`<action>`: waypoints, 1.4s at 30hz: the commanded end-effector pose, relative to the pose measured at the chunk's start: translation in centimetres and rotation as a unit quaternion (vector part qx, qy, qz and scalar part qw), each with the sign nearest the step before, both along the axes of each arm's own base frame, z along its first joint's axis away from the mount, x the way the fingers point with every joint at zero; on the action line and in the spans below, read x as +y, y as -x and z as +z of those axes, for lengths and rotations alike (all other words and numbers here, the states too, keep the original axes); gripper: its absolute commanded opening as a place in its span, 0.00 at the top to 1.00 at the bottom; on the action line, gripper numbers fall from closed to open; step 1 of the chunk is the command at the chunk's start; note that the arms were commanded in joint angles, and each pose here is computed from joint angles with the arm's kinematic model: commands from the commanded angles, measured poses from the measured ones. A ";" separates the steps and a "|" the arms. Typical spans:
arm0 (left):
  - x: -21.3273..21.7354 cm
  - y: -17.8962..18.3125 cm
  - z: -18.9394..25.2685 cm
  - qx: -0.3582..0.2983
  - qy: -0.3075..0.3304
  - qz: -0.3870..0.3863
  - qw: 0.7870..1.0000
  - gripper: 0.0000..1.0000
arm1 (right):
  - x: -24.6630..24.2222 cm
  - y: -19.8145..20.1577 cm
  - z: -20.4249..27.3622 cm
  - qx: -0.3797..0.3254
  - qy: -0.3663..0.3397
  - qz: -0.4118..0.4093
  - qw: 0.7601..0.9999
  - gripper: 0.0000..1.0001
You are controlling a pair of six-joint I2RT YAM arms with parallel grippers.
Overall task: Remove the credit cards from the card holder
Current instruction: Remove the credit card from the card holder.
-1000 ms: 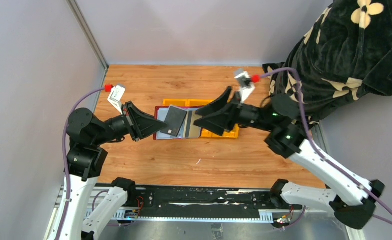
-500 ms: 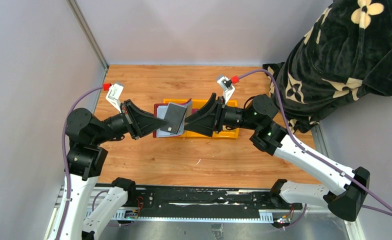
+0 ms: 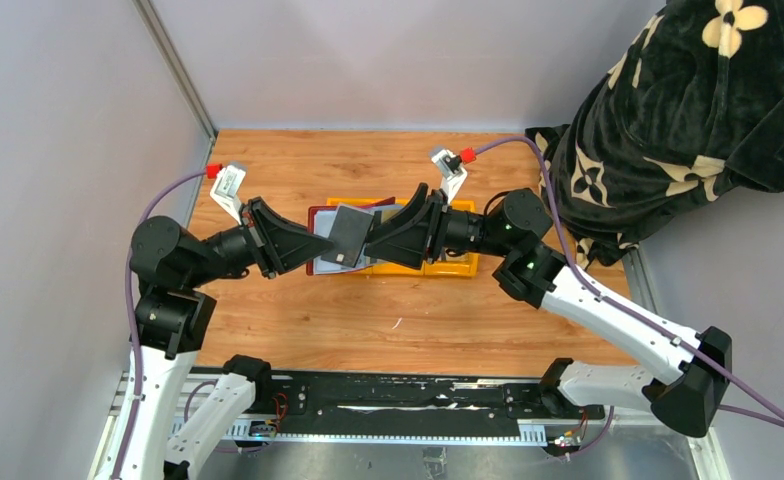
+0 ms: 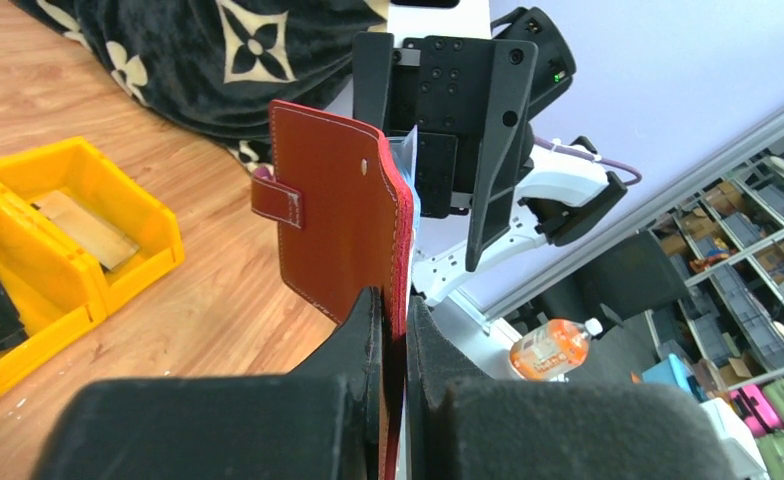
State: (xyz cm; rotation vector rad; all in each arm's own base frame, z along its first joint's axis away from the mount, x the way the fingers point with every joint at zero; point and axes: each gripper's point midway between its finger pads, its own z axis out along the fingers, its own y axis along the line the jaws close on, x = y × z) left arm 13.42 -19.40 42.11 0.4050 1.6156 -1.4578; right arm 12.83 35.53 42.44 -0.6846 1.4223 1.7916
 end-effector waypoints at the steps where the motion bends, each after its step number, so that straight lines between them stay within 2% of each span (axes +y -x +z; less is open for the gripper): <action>1: -0.3 2.2 1.8 -0.034 0.017 -0.053 0.998 1.00 | 0.7 0.0 0.4 0.001 -0.027 0.008 1.000 0.46; 7: -0.4 3.0 1.4 -0.034 0.014 -0.073 0.997 1.00 | 0.7 0.8 2.8 -0.004 -0.096 0.047 0.994 0.59; 12: -0.4 2.6 1.0 -0.026 0.009 -0.068 0.997 1.00 | 0.7 1.1 3.0 -0.006 -0.106 0.057 0.993 0.84; 14: -0.4 2.5 0.9 -0.022 0.008 -0.068 0.997 0.92 | 0.6 1.0 2.7 -0.007 -0.101 0.053 0.993 0.94; 15: -0.4 2.5 0.9 -0.021 0.008 -0.068 0.997 0.86 | 0.6 1.0 2.4 -0.007 -0.099 0.050 0.994 0.99; 16: -0.5 2.5 0.9 -0.019 0.009 -0.068 0.997 0.77 | 0.6 0.9 2.2 -0.006 -0.095 0.047 0.994 1.00; 17: -0.5 2.4 1.0 -0.017 0.010 -0.068 0.997 0.68 | 0.6 0.9 2.0 -0.008 -0.091 0.046 0.995 1.00; 19: -0.5 2.4 1.1 -0.010 0.013 -0.070 0.997 0.62 | 0.6 0.9 1.7 -0.010 -0.083 0.042 0.996 1.00; 25: -0.6 2.3 1.1 0.001 0.017 -0.073 0.997 0.62 | 1.3 0.8 0.8 -0.024 -0.051 0.030 0.998 1.00; 27: -0.6 2.0 1.0 0.001 0.016 -0.067 0.998 0.68 | 1.6 0.8 0.6 -0.024 -0.045 0.029 0.998 1.00; 30: -0.5 1.4 0.6 0.003 0.007 -0.052 0.999 0.83 | 1.7 1.2 0.9 -0.024 -0.048 0.037 0.998 0.98; 34: -0.4 1.4 0.9 -0.001 0.006 -0.048 0.999 0.98 | 0.8 1.9 1.9 -0.035 -0.071 0.041 0.996 0.82; 37: -0.4 1.4 1.2 -0.007 0.007 -0.046 0.999 1.00 | 0.0 2.6 2.8 -0.048 -0.084 0.050 0.994 0.73; 40: -0.4 1.3 1.2 -0.006 0.008 -0.045 0.999 1.00 | -0.2 2.9 3.6 -0.054 -0.090 0.054 0.993 0.73; 42: -0.4 1.3 1.3 -0.007 0.009 -0.045 0.999 1.00 | -0.4 2.9 3.9 -0.051 -0.099 0.058 0.992 0.77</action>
